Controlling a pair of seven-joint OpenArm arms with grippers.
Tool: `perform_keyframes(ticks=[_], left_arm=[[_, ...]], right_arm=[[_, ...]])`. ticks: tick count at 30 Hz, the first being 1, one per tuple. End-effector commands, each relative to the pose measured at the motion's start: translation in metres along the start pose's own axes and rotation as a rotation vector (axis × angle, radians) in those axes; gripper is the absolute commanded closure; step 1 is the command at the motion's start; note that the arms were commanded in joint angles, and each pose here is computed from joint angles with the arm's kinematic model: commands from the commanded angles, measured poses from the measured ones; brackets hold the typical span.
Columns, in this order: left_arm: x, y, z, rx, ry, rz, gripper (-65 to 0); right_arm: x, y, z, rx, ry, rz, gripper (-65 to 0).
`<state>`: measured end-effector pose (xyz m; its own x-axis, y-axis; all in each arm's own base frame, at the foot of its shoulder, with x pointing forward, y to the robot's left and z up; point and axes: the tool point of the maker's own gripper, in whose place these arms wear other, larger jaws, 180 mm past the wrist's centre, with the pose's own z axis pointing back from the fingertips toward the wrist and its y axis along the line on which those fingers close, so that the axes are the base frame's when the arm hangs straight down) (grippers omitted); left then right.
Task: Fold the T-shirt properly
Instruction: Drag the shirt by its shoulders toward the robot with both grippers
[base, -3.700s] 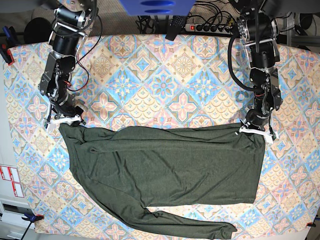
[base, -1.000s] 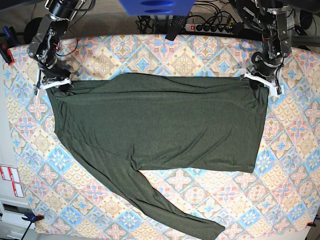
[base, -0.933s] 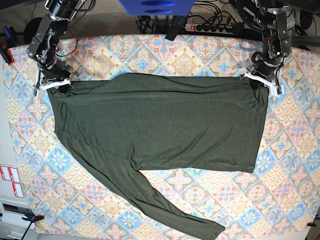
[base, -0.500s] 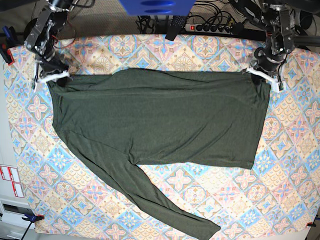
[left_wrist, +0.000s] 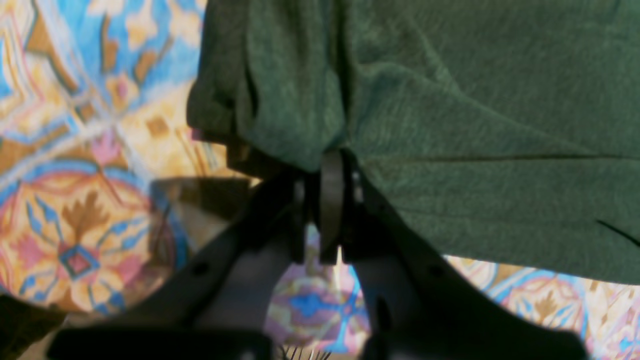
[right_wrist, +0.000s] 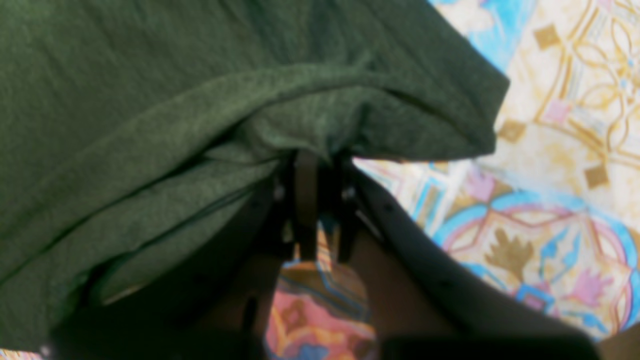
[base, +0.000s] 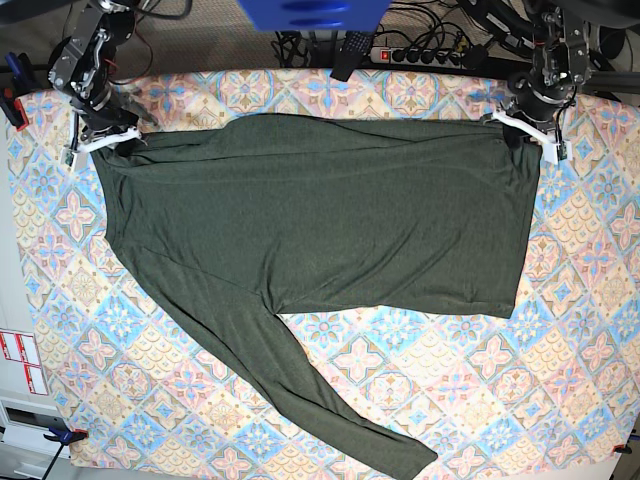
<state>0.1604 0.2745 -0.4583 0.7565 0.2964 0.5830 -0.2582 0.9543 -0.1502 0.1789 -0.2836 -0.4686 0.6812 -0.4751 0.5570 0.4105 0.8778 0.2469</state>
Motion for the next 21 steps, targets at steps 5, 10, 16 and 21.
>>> perform_keyframes(ticks=[5,10,16,21], left_arm=[[0.0,0.012,0.008,0.034,-0.012,-0.021,0.0],[-0.009,0.015,0.011,0.039,0.007,-0.022,0.0],[-0.007,0.015,0.011,0.041,0.003,-0.02,0.0],[-0.008,0.016,0.011,0.043,0.006,-0.019,-2.7]], right_arm=[[0.0,-0.016,0.01,-0.037,-0.017,0.02,-3.4],[-0.004,-0.019,0.012,-0.042,-0.007,0.021,-3.4],[-0.004,-0.019,0.012,-0.042,-0.006,0.02,-3.8],[-0.004,-0.019,0.012,-0.043,-0.007,0.019,-6.4]])
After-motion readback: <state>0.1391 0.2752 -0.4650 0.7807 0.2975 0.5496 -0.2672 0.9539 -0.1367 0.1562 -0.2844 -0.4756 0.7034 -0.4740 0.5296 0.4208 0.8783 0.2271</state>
